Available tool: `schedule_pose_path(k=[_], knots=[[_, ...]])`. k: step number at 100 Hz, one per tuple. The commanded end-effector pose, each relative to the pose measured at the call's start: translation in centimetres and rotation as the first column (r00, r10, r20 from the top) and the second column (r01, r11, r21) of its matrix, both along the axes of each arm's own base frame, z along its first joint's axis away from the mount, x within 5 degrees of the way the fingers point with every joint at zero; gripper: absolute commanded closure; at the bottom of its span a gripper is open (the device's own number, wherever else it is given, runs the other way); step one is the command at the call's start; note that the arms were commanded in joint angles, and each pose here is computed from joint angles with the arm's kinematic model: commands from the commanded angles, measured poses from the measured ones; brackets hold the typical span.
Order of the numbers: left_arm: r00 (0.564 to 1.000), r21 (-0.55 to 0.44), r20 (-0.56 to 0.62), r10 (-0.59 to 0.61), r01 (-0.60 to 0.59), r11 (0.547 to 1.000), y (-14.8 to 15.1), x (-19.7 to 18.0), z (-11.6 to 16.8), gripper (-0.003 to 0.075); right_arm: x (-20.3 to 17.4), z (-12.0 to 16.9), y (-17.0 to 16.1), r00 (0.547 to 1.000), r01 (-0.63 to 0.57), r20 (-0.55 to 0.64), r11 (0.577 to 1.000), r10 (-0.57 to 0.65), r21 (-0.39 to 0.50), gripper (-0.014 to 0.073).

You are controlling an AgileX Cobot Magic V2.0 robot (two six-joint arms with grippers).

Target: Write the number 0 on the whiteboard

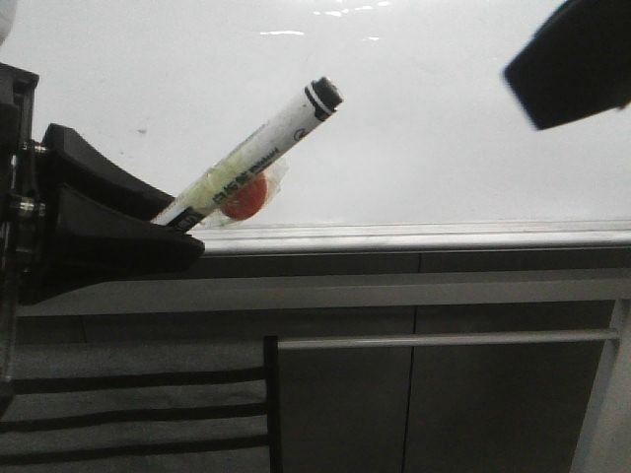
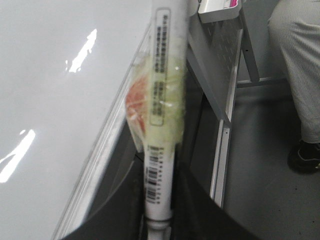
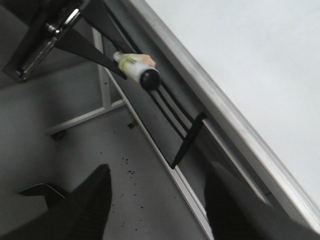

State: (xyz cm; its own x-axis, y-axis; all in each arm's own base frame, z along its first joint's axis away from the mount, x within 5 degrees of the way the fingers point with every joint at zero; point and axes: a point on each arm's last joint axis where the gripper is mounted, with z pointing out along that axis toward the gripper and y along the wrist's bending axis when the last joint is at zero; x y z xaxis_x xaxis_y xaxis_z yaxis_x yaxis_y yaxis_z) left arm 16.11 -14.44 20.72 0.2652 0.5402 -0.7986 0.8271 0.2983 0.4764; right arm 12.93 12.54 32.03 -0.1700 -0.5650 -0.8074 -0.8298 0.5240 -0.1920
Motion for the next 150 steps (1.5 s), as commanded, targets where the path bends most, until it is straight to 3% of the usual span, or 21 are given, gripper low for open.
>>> schedule_pose_path(k=[1, 25, 66, 76, 86, 102, 111, 133, 150], knots=[[0.997, -0.081, 0.067, -0.029, 0.034, 0.996, -0.3, -0.2, 1.9, 0.0740, 0.9, 1.6, 2.0, 0.994, -0.046, 0.100, 0.997, 0.039, 0.059, 0.0235], [0.988, -0.077, 0.114, -0.104, 0.113, 0.991, -0.6, -0.8, 2.2, 0.0740, 2.0, 1.2, 5.9, 0.983, -0.131, 0.133, 0.991, 0.127, 0.016, 0.0235], [0.986, -0.094, 0.119, -0.113, 0.124, 0.988, -0.7, -0.9, 2.4, 0.0740, 3.2, 0.9, 7.2, 0.985, -0.127, 0.119, 0.992, 0.126, 0.003, 0.0245], [0.989, -0.124, 0.112, -0.095, 0.109, 0.986, -0.7, -0.8, 2.5, 0.0740, 3.2, 0.8, 7.2, 0.985, -0.130, 0.111, 0.991, 0.130, -0.004, 0.0382], [0.995, -0.177, 0.090, -0.050, 0.065, 0.982, -0.6, -0.5, 2.8, 0.0739, 3.1, 0.6, 7.1, 0.986, -0.135, 0.096, 0.991, 0.136, -0.016, 0.0674], [0.995, -0.176, 0.088, -0.048, 0.063, 0.982, -0.6, -0.5, 2.8, 0.0732, 3.1, 0.6, 7.1, 0.986, -0.136, 0.094, 0.991, 0.137, -0.017, 0.0664], [0.995, -0.176, 0.088, -0.048, 0.063, 0.982, -0.6, -0.5, 2.8, 0.0676, 3.1, 0.6, 7.1, 0.986, -0.136, 0.094, 0.991, 0.137, -0.017, 0.0664], [1.000, -0.205, 0.026, 0.011, -0.005, 0.979, -0.2, -0.4, 3.1, 0.0363, 3.1, 0.7, 7.1, 0.986, -0.133, 0.101, 0.991, 0.133, -0.009, 0.0664], [0.994, -0.216, 0.086, 0.073, -0.053, 0.975, 1.1, -1.4, 5.1, 0.0329, 3.4, 1.1, 7.3, 0.983, -0.119, 0.143, 0.993, 0.114, 0.025, 0.0664]])
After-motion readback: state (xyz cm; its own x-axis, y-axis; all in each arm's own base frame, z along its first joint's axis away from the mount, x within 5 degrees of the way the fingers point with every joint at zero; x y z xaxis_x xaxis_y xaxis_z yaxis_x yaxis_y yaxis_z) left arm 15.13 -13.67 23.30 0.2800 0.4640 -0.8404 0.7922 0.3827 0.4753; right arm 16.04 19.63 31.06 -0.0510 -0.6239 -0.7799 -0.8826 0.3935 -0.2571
